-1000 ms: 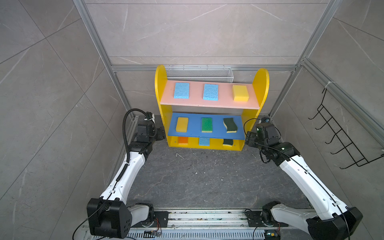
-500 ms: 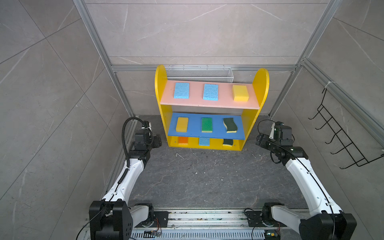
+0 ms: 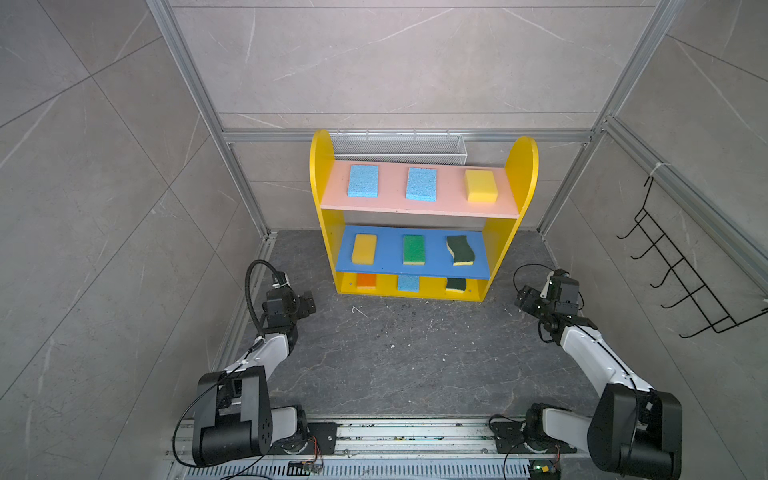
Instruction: Place and organize the cleaning sponges onto the shelf
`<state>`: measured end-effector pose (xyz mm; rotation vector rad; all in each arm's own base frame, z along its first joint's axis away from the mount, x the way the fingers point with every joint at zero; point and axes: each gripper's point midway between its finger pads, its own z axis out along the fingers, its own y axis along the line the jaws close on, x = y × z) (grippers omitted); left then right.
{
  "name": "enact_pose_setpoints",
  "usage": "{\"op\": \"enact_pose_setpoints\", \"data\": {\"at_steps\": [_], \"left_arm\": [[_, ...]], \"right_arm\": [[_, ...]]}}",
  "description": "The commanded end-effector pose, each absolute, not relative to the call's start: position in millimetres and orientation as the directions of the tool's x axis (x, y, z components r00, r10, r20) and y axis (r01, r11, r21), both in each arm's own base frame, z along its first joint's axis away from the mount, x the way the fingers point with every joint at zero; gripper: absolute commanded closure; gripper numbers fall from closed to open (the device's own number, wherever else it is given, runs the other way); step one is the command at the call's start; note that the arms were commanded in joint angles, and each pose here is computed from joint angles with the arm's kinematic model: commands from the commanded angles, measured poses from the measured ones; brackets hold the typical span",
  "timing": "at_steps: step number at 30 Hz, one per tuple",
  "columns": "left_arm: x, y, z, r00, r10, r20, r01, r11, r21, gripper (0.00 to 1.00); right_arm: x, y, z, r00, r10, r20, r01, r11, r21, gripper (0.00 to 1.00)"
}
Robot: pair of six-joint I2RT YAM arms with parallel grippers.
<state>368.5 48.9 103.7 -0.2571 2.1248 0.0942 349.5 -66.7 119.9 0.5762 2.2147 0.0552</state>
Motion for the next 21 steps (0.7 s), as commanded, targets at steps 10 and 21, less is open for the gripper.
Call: {"op": "enact_pose_setpoints", "data": {"at_steps": [10, 21], "left_arm": [[376, 37, 127, -0.358, -0.087, -0.930, -0.127, 0.991, -0.043, 0.00], [371, 27, 94, -0.301, -0.052, -0.952, -0.060, 0.998, -0.035, 0.00]], "right_arm": [[374, -70, 102, -0.405, 0.320, -0.856, 0.346, 0.921, 0.180, 0.01], [384, -46, 100, -0.389, 0.210, -0.897, 0.281, 0.954, 0.102, 0.01]]}}
